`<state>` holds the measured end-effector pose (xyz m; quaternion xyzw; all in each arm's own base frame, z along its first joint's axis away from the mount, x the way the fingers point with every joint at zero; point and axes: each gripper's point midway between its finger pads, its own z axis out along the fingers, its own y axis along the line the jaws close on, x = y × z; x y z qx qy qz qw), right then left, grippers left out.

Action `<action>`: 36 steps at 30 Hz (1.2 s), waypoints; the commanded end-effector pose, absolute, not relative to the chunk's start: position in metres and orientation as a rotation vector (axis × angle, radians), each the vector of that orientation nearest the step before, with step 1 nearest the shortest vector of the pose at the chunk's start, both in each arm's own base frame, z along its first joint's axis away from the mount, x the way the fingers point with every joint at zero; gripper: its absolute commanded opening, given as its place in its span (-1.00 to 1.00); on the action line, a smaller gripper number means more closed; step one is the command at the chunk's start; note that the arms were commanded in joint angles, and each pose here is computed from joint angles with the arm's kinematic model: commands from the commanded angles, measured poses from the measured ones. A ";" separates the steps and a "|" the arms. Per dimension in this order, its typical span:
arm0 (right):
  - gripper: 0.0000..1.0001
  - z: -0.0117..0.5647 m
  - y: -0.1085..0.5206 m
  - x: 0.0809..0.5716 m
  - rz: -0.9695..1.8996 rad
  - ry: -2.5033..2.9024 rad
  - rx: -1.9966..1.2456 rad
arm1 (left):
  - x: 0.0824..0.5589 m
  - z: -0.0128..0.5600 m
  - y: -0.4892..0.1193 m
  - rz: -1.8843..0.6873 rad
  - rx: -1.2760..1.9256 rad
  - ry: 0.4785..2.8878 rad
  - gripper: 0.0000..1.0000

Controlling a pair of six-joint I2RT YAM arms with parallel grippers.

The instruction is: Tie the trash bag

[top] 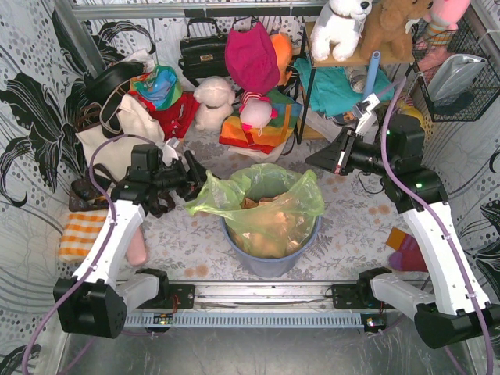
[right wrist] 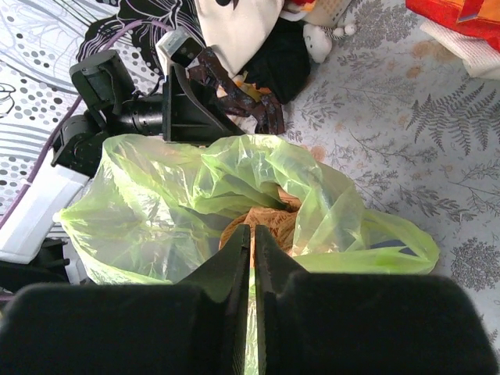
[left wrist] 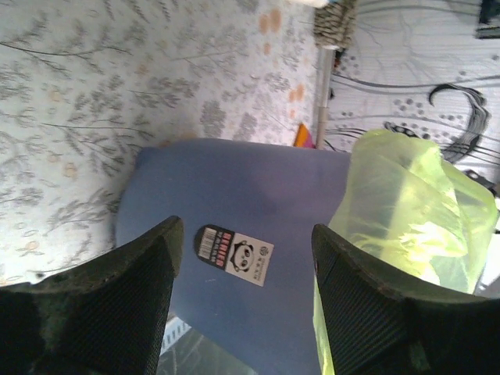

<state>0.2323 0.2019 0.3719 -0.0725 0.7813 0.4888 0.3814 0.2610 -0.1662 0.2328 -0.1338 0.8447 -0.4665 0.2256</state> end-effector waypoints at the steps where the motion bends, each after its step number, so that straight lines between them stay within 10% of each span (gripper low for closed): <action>1: -0.89 0.376 0.203 0.224 1.271 1.977 -0.205 | 0.256 0.274 -0.183 -1.527 -0.235 2.145 0.51; 36: -1.00 0.376 0.202 0.226 1.271 1.961 -0.159 | 0.233 0.280 -0.204 -1.786 -0.279 2.042 0.24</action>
